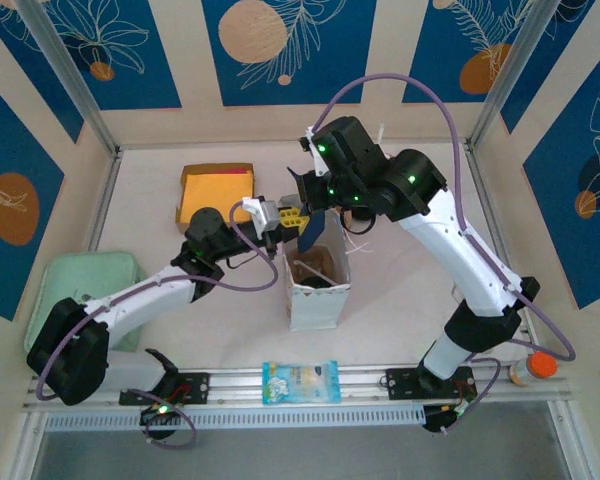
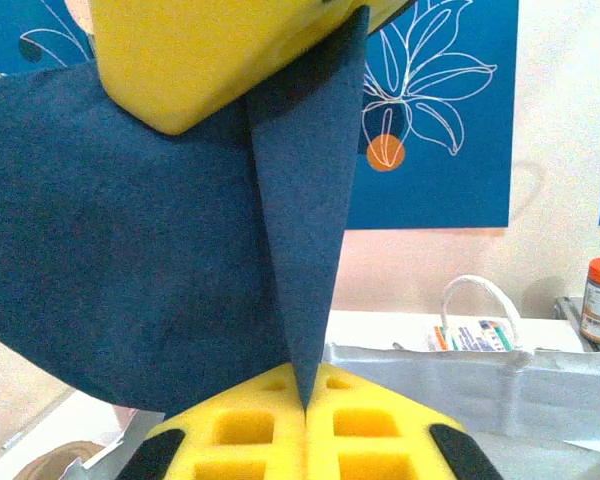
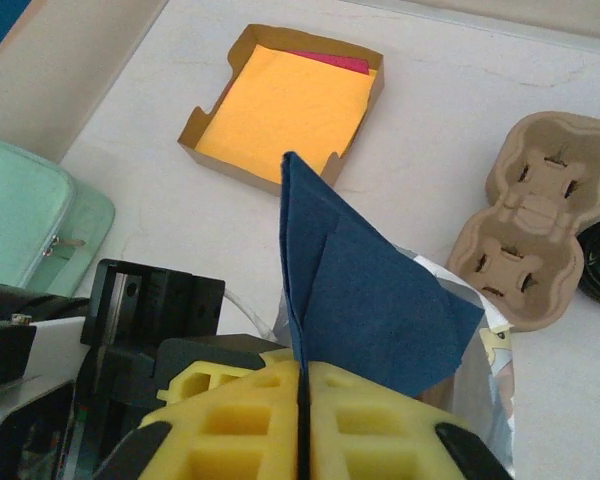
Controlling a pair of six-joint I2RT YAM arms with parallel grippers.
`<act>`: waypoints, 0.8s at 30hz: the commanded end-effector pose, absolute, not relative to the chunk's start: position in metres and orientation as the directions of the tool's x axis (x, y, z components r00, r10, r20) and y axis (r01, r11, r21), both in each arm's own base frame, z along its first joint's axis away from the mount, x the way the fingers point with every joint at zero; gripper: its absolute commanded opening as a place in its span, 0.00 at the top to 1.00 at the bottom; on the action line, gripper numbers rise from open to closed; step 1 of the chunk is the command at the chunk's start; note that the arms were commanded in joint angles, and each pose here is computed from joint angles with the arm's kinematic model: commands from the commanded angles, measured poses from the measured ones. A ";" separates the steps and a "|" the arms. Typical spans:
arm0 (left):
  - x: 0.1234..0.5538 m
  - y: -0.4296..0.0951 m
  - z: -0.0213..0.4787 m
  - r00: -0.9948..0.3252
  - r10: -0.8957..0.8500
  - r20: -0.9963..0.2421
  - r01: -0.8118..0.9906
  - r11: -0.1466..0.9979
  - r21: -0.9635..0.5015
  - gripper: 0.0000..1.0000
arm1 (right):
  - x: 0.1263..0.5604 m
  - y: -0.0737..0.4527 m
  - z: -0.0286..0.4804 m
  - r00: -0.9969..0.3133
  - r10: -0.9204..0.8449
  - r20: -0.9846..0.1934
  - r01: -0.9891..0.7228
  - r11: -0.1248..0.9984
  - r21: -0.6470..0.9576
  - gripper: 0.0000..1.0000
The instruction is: Pack the takeout coffee
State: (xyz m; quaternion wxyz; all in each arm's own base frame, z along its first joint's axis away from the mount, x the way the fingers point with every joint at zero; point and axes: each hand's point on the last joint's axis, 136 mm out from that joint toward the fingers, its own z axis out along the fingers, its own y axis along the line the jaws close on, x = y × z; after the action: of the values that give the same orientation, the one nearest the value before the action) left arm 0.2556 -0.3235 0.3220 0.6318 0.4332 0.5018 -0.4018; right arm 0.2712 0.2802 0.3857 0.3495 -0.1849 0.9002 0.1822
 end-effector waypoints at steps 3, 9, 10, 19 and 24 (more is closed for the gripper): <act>0.249 -0.321 0.329 0.205 -0.077 -0.976 0.933 0.315 0.172 1.00 | 0.269 0.277 0.389 -0.680 -0.214 -0.702 -0.458 0.871 0.179 0.99; 0.249 -0.317 0.328 0.194 -0.070 -0.979 0.928 0.337 0.160 0.64 | 0.269 0.278 0.383 -0.684 -0.220 -0.696 -0.458 0.872 0.174 1.00; 0.249 -0.317 0.328 0.192 -0.068 -0.979 0.927 0.340 0.158 0.63 | 0.269 0.278 0.382 -0.685 -0.222 -0.694 -0.458 0.871 0.174 1.00; 0.239 -0.310 0.331 0.173 -0.069 -0.982 0.929 0.341 0.140 0.52 | 0.271 0.280 0.374 -0.693 -0.224 -0.685 -0.457 0.872 0.177 1.00; 0.235 -0.302 0.334 0.164 -0.069 -0.984 0.923 0.363 0.128 0.49 | 0.272 0.283 0.367 -0.706 -0.226 -0.672 -0.455 0.871 0.186 1.00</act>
State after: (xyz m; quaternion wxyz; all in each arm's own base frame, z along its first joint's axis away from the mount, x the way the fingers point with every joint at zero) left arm 0.2412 -0.3055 0.3306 0.6397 0.4153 0.5181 -0.3872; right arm 0.2722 0.2814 0.3670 0.3347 -0.1907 0.9081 0.1644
